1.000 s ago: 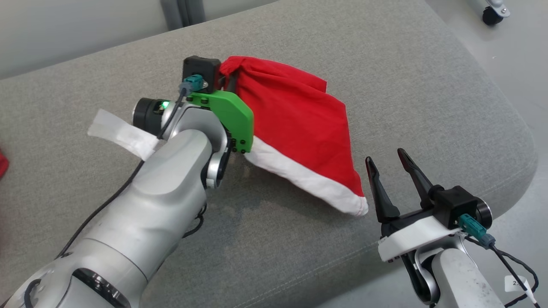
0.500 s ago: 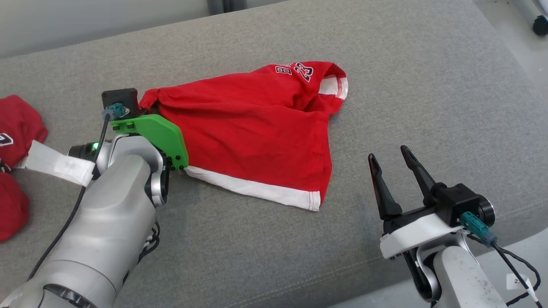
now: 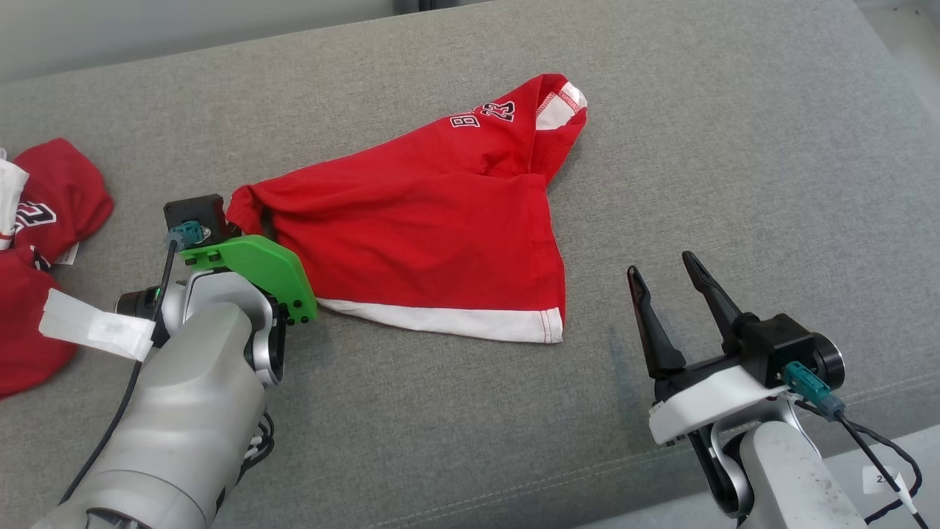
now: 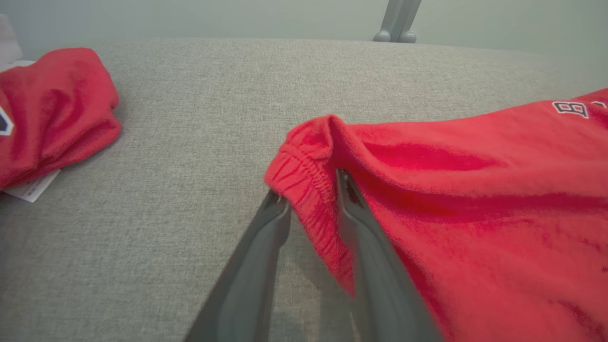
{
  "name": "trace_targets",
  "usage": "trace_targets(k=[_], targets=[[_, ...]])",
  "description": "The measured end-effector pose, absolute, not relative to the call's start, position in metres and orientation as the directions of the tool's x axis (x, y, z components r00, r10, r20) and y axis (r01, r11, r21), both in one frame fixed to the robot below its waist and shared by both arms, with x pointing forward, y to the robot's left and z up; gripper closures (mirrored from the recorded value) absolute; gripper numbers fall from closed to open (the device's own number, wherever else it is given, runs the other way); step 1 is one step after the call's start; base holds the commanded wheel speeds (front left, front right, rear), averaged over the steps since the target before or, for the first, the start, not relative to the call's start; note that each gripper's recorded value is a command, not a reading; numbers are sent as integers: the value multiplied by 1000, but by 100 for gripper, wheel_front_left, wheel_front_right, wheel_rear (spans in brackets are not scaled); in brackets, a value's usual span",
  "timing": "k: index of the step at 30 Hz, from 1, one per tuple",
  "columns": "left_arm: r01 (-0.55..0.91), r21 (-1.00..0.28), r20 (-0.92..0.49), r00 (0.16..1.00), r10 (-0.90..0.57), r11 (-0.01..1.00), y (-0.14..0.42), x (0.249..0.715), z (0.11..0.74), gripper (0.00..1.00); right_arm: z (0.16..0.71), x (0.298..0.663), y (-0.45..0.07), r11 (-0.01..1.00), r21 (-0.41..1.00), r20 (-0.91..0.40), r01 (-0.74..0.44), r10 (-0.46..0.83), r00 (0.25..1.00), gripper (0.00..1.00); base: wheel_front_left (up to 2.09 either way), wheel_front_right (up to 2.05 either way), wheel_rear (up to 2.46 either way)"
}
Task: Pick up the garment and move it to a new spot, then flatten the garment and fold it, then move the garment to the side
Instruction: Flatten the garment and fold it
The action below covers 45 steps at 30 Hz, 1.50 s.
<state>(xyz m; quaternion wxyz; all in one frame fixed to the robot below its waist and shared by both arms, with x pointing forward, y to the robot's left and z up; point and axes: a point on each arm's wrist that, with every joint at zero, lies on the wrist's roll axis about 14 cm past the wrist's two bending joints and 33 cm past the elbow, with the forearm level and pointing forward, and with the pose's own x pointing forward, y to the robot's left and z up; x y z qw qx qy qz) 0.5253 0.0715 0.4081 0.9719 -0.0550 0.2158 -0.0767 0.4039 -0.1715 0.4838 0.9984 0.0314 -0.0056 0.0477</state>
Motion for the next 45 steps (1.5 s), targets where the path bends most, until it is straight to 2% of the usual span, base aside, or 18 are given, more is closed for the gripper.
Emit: trace_targets(k=[11,18,28,39,40,42,45], targets=[[144,-215,-328,921,-210,966,81,515,428,0,481,408,-157,988,70,8,-137,137,991,0,0,0,0],[143,-244,-270,940,-209,959,97,482,431,0,470,410,-142,981,83,-25,-175,178,984,0,0,0,0],[106,-305,-217,960,-177,947,108,417,433,0,427,402,-113,963,114,-168,-243,260,951,0,0,0,0],[18,-311,-185,980,-79,950,134,384,440,0,394,407,-84,941,138,-284,-308,335,898,0,0,0,0],[12,-307,-183,980,-71,952,137,383,441,0,392,407,-82,940,146,-293,-307,338,894,2,0,0,0],[-4,-307,-185,981,-56,952,142,379,441,0,392,408,-78,937,153,-293,-315,348,891,44,0,0,0],[-19,-304,-187,981,-40,953,147,375,440,0,399,412,-71,931,161,-274,-329,362,891,82,0,0,0]])
